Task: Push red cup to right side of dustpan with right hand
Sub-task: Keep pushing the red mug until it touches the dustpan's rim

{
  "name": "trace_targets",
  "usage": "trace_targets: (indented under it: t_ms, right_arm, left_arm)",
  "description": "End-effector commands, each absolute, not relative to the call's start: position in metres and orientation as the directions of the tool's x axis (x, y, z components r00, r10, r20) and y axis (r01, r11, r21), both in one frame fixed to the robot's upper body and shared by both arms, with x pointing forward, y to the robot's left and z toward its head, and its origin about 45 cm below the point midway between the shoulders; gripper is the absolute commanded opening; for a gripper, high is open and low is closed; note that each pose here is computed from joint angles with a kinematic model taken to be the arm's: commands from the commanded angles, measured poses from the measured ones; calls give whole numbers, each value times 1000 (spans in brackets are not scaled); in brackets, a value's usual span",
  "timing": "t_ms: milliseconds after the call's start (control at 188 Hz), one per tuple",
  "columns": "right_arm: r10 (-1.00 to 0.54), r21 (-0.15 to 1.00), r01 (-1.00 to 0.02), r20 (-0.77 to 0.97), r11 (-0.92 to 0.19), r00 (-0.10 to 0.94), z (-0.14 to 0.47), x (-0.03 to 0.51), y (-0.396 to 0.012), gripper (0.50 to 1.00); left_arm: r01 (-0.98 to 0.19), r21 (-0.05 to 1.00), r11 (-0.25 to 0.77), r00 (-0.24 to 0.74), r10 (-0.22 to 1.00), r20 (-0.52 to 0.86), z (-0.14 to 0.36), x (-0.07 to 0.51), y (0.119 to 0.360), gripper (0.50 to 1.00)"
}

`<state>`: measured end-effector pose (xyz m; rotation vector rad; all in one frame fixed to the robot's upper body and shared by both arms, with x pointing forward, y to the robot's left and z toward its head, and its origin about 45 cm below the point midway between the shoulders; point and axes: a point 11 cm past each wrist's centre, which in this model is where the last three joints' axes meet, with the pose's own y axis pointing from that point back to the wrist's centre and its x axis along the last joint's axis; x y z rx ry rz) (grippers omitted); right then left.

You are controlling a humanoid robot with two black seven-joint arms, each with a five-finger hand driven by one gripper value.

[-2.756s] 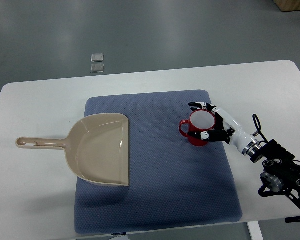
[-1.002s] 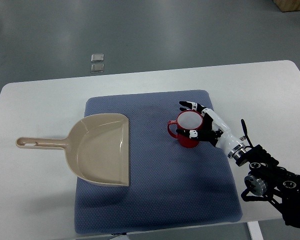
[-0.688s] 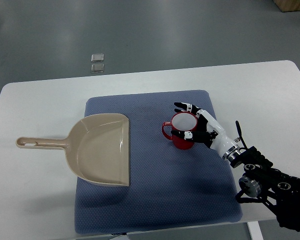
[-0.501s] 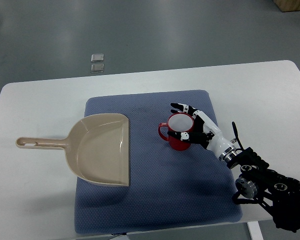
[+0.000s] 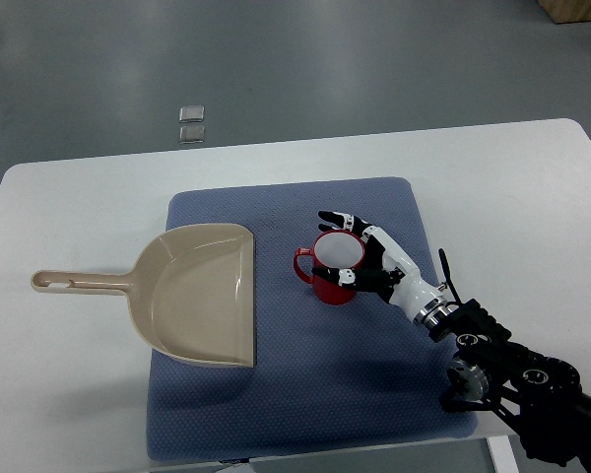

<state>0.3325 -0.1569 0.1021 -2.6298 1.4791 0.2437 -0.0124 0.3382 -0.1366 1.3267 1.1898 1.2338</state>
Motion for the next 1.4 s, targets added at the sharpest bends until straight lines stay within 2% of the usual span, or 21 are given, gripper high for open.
trace_targets:
  t_ms: [0,858,1397]
  right_arm:
    - [-836,-23,-856,-202,-516,510,102,332,-154,928]
    - [-795,-31,-828,-260,-560,547,98,317,-113,928]
    - [-789,-15,-820,-263,-572,555,92,309,-110,928]
  left_arm:
    - [54,994,-91,23,996,90,-137,-12,338,1000]
    - [54,994,-91,23,996,90,-137,-12,338,1000]
    - [54,994,-91,23,996,90,-137,-12,338,1000]
